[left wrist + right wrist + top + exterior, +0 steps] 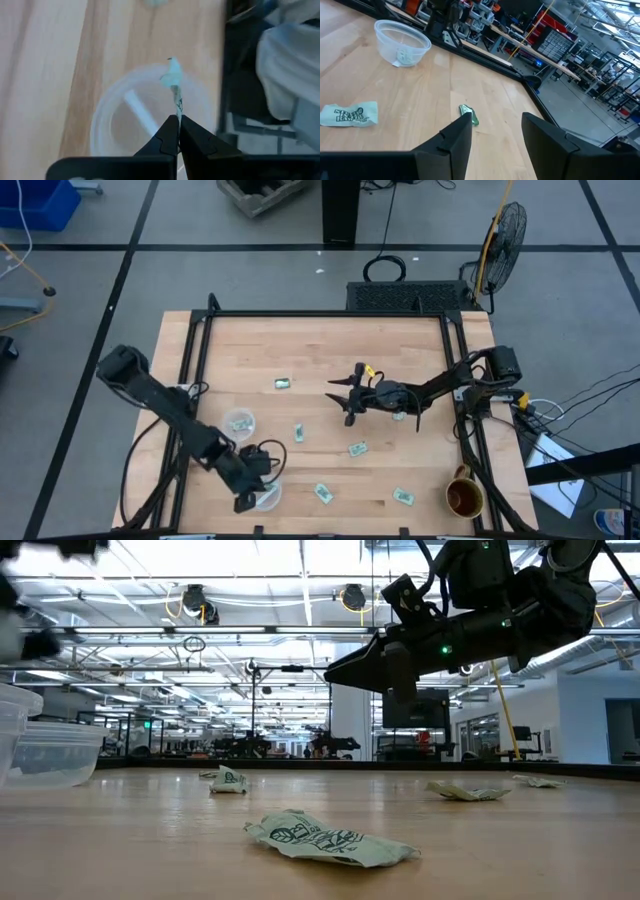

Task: Pick and place Stevia / Truvia into bins
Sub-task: Put the stevia packet into the bottom container, then put the truvia packet into the top container

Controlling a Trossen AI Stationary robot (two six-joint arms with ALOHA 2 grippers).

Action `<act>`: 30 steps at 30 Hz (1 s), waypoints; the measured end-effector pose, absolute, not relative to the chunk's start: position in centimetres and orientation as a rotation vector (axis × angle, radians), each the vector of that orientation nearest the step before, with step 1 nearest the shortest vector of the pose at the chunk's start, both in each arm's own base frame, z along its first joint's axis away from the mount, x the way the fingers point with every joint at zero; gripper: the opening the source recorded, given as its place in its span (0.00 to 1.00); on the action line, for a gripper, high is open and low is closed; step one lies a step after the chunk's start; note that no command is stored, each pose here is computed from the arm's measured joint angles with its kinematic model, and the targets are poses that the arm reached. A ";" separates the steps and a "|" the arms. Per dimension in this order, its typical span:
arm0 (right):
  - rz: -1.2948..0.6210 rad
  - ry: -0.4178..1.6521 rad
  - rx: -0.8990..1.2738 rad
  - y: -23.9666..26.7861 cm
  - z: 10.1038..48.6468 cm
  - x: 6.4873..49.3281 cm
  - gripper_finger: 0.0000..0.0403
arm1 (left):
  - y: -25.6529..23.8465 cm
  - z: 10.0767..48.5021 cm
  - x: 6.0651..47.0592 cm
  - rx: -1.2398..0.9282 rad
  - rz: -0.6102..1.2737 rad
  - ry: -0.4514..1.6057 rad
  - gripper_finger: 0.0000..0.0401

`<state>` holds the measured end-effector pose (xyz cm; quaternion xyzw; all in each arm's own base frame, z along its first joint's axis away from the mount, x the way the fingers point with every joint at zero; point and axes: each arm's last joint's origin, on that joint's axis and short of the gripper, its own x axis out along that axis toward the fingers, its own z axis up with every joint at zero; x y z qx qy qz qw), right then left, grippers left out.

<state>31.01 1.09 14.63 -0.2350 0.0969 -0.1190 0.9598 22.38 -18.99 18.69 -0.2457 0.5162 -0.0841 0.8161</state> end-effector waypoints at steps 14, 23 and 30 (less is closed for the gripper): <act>-0.241 0.195 -0.478 1.1 14.6 31.0 0.44 | -18.7 17.0 23.2 -0.686 -0.085 1.220 0.10; -0.237 0.209 -0.462 1.1 14.5 31.0 0.45 | -18.6 17.0 23.3 -0.714 -0.071 1.225 0.23; -0.167 0.156 -0.662 3.1 16.4 30.5 0.45 | -17.3 17.5 24.9 -0.899 -0.143 1.273 0.23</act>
